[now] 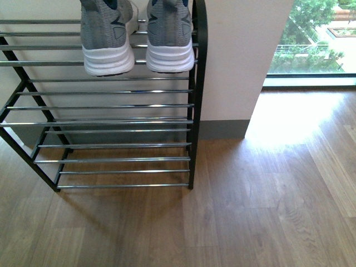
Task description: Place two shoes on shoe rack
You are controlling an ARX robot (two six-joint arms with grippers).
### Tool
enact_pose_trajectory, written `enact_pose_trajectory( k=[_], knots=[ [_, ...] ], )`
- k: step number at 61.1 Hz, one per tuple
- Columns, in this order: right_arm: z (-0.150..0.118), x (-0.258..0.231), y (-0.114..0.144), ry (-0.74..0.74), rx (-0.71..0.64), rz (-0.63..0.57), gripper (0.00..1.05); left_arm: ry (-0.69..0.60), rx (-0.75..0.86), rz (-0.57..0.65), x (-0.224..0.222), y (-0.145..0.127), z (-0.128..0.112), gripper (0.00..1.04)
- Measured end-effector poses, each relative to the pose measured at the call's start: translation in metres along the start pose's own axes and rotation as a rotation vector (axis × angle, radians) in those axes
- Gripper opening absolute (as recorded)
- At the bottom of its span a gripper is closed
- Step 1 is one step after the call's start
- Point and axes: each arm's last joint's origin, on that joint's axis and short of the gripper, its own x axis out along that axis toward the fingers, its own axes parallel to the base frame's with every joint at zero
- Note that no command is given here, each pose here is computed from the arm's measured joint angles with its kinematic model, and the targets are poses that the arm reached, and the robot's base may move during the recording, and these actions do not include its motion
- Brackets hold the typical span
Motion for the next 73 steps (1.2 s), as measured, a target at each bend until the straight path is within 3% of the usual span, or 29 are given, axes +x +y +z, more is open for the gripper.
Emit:
enact_pose_trajectory(
  k=[73],
  knots=[
    [0.0, -0.0001, 0.0, 0.0, 0.0, 0.0, 0.95, 0.0, 0.0, 0.0, 0.0, 0.0, 0.0, 0.95]
  ],
)
